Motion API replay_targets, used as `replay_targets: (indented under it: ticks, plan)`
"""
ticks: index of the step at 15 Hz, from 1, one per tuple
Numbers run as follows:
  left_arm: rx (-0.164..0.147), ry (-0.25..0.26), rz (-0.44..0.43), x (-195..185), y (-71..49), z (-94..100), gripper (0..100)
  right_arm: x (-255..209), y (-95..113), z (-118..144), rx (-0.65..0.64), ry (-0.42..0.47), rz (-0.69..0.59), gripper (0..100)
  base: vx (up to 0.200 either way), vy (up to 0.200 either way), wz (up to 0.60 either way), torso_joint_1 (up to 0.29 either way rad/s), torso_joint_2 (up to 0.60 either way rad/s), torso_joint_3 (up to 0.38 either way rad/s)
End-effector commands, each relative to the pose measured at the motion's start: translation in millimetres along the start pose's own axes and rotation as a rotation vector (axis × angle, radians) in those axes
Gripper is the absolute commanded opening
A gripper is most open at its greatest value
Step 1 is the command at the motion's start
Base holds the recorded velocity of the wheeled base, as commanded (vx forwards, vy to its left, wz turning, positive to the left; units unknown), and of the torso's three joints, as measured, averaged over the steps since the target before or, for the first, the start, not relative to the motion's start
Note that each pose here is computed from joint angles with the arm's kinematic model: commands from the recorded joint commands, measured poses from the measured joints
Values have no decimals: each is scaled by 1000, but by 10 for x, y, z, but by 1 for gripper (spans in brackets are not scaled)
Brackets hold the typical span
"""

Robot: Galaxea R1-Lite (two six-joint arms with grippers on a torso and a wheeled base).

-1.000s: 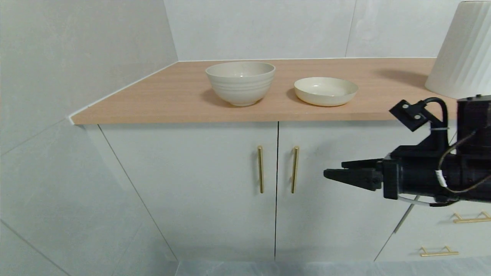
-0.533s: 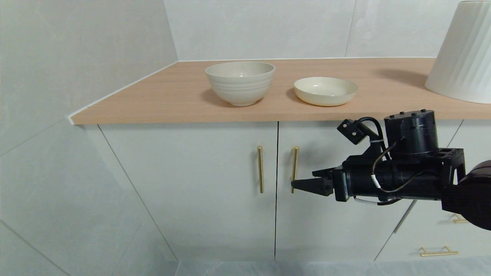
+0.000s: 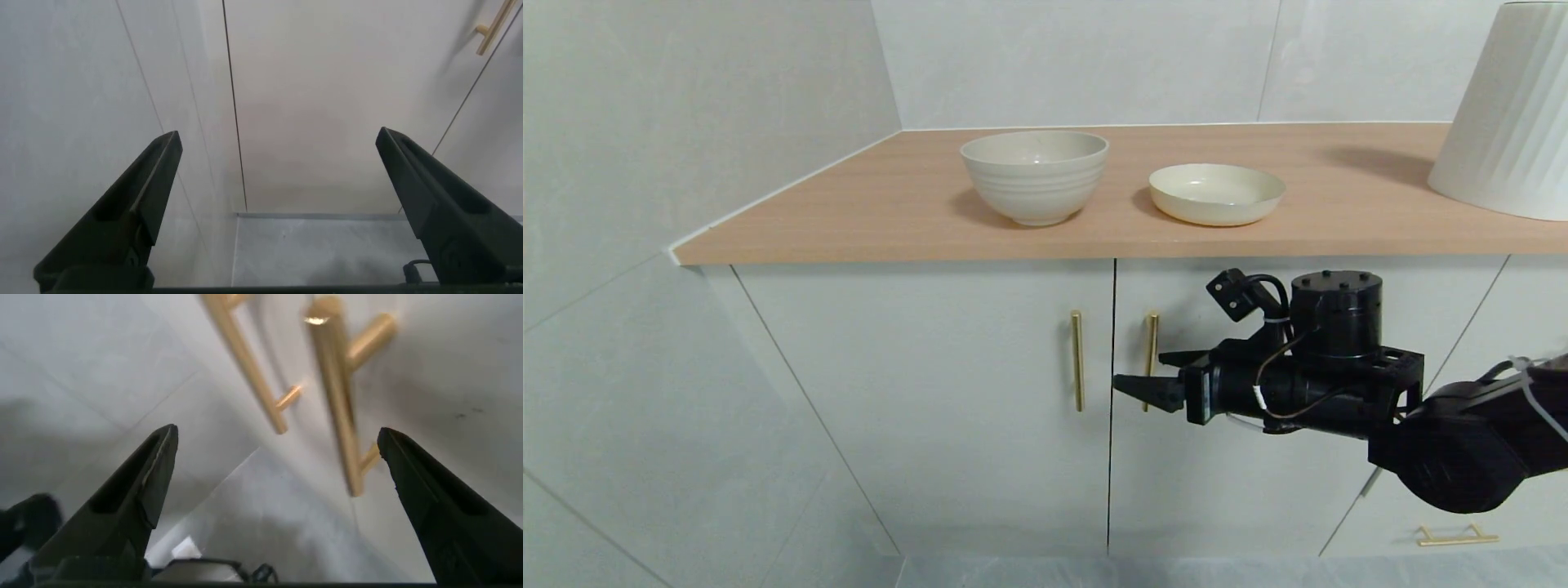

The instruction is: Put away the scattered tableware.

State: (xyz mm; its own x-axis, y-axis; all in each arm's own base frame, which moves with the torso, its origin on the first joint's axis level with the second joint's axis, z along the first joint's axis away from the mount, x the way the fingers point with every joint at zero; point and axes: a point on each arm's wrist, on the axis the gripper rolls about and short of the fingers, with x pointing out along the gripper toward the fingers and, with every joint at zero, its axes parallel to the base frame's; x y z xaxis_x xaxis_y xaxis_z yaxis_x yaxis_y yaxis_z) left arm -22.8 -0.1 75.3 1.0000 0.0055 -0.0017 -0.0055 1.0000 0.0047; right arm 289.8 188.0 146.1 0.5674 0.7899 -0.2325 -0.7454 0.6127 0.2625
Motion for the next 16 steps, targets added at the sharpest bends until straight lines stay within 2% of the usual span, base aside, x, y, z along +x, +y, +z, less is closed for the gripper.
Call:
replay_targets:
  ticks: [1,6,10,13,16]
  plan:
    - [0,0,1,0,0,0,100,113,-64,-127,24,21,-3,100,0,0,0,0,0,0]
    - [0,0,1,0,0,0,100,143,-31,-106,77,-52,24,100,0,0,0,0,0,0]
    - [0,0,1,0,0,0,100,169,102,-169,85,-49,67,100,0,0,0,0,0,0]
    - [0,0,1,0,0,0,100,129,124,-207,88,-32,86,100,0,0,0,0,0,0]
    - [0,0,1,0,0,0,100,-51,203,-246,93,9,185,100,0,0,0,0,0,0]
